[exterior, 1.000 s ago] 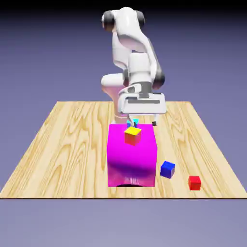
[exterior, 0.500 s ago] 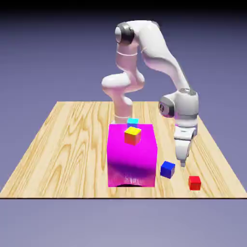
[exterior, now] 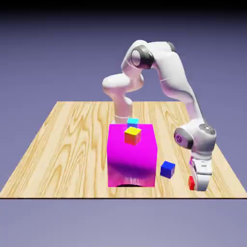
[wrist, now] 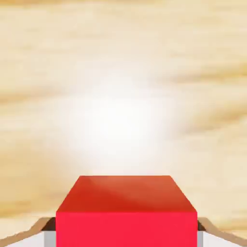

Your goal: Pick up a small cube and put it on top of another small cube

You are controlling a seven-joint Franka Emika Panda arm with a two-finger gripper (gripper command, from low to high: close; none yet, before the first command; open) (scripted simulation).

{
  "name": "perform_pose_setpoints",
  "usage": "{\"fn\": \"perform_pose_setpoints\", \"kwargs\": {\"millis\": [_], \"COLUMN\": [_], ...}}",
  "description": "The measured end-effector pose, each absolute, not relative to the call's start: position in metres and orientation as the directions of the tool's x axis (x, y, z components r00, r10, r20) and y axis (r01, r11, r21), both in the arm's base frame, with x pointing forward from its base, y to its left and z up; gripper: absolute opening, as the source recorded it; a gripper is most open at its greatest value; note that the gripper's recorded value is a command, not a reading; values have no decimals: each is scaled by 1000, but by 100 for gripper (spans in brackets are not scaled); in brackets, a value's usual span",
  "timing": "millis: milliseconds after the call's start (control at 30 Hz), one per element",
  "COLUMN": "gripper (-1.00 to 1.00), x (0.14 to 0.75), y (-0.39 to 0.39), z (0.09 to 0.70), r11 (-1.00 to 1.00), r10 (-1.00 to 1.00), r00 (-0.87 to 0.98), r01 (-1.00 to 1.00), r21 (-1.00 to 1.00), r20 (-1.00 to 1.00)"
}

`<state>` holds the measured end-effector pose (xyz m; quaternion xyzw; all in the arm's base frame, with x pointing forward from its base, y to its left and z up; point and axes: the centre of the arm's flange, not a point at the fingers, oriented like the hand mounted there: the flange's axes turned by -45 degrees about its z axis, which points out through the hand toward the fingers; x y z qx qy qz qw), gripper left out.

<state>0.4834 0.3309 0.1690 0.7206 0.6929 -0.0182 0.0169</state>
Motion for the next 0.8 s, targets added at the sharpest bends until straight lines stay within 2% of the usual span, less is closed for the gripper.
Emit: {"fn": "perform_pose_setpoints", "kwargs": {"millis": [133,467,533,700,733,800], "gripper": [-100,-100,-100,-100,100,100], "x": [468,398,395,395,394,394], "y": [309,223,223,221,221,221], "z": [206,246,246,180,177,177], "r11": [-89,-295,-297,-296,-296,-296], "r10": [994,954,954,954,954,954], "r00": [89,295,296,296,296,296], "r01": [996,955,955,955,955,955], "r21": [7,0,-1,-1,0,0], "r20": [-61,-51,-50,-50,-50,-50]}}
